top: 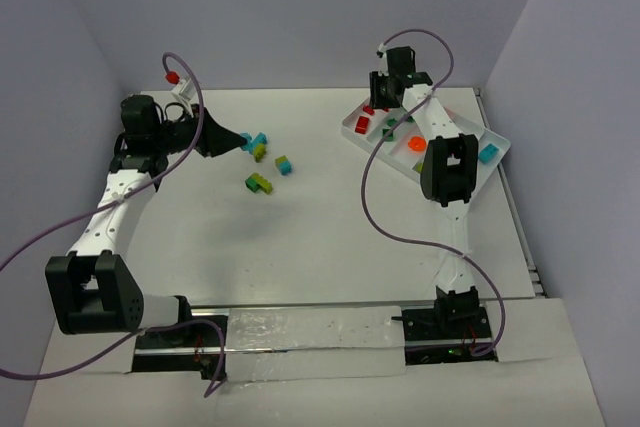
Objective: Sort the legos into containers by color
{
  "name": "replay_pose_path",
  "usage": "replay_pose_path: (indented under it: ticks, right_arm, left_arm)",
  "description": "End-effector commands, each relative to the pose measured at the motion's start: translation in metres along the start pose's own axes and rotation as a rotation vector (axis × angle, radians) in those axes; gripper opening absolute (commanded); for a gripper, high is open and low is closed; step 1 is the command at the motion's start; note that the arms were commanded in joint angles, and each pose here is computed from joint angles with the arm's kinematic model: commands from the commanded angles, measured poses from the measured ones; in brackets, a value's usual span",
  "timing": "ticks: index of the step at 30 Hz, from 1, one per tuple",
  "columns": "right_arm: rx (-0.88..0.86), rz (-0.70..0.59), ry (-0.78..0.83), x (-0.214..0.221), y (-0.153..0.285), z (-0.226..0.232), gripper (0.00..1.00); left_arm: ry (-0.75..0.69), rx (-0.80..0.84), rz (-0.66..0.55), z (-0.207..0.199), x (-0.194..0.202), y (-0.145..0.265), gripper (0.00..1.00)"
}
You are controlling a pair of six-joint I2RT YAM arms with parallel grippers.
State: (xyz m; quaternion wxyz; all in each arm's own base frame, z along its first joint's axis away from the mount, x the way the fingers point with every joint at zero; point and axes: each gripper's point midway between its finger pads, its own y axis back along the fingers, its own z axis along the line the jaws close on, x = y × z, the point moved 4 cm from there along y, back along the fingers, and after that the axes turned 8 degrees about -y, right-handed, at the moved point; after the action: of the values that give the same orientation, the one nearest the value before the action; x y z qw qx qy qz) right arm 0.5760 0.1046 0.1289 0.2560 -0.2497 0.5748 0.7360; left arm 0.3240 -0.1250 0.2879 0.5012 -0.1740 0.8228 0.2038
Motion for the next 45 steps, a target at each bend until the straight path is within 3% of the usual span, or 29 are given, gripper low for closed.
replay_pose_path:
  ticks: [1,5,10,12,15,20,25,26,29,35,40,45]
  right_arm:
    - [0.079,-0.153,0.006,-0.038,0.004,-0.016,0.35]
    - [0.073,-0.156,-0.016,-0.04,0.0,-0.021,0.74]
    - [-0.018,-0.18,-0.027,-0.052,0.02,-0.004,0.86]
    - [-0.042,-0.192,-0.04,-0.061,0.036,0.003,0.86]
    - [-0.279,-0.172,-0.026,-0.059,0.088,0.044,0.81]
    - [-0.74,-0.107,0.092,-0.014,0.178,0.128,0.77]
    - [-0.991,0.035,0.131,0.044,0.234,0.194,0.77]
    - [-1.021,0.057,0.137,0.054,0.241,0.207,0.77]
    - [-1.049,0.086,0.125,0.074,0.255,0.237,0.78]
    - [-0.872,0.006,0.184,0.084,0.255,0.278,0.79]
    - [-0.771,0.009,0.197,0.09,0.245,0.296,0.79]
    - [-0.695,-0.025,0.25,0.096,0.234,0.311,0.78]
  left_arm:
    - [-0.029,-0.006,-0.022,0.007,-0.01,-0.004,0.0]
    - [-0.01,-0.008,-0.021,0.009,-0.008,-0.006,0.0]
    - [0.023,-0.009,-0.017,0.011,-0.007,-0.007,0.0]
    - [0.026,-0.002,-0.015,0.009,-0.007,-0.007,0.0]
    - [0.033,0.011,-0.015,0.003,-0.003,-0.004,0.0]
    - [0.107,0.066,-0.018,-0.008,0.007,-0.007,0.0]
    - [0.308,0.207,-0.034,-0.024,0.016,-0.008,0.0]
    - [0.287,0.22,-0.051,-0.027,0.013,-0.007,0.0]
    - [0.362,0.172,-0.063,-0.027,0.008,-0.009,0.0]
    - [0.612,-0.286,-0.03,0.014,0.007,-0.016,0.0]
    - [0.702,-0.358,-0.067,0.017,0.015,-0.014,0.0]
    - [0.748,-0.329,-0.084,0.012,0.019,-0.015,0.0]
